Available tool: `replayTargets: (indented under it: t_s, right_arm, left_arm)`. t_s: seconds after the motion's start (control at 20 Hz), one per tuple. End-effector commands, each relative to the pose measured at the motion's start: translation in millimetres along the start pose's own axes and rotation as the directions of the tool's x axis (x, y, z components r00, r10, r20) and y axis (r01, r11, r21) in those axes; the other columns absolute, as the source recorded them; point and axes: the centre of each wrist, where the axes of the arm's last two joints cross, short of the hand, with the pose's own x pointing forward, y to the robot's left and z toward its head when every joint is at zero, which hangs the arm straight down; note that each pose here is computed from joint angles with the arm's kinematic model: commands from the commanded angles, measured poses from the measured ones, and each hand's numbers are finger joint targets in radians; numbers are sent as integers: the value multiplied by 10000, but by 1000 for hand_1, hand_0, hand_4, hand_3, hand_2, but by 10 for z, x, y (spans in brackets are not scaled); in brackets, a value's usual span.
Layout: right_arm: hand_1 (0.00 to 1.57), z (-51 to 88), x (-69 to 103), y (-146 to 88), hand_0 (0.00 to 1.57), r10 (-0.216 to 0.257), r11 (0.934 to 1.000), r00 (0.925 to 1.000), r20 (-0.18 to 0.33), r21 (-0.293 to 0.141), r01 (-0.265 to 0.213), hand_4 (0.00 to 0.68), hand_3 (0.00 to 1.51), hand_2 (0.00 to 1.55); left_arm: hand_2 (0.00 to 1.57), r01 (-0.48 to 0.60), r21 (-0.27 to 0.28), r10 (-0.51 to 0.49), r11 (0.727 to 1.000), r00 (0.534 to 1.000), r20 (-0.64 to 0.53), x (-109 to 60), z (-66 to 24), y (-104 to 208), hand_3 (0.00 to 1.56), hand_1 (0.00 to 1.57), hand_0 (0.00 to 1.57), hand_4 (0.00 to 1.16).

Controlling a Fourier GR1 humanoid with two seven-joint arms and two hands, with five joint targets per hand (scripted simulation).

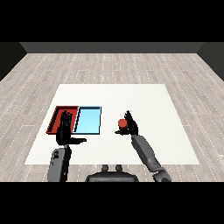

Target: Pick the red can and put it in the red box

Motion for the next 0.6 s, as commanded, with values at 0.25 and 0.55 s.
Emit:
replayTargets:
  t_s: [0.25,0.55]
  right_arm:
    - [0,-129,-107,48,0,260,9994,9984,-506,-234,-272,0,0,0]
    - [1525,-230,24,-12,1525,1672,9803,9821,-864,-916,-1749,573,1430,1476]
  left_arm:
    - [0,51,132,-52,9999,10000,52,-97,-104,71,0,0,0,0]
    - [0,165,-55,-165,9998,9999,-10,-29,20,135,0,0,0,0]
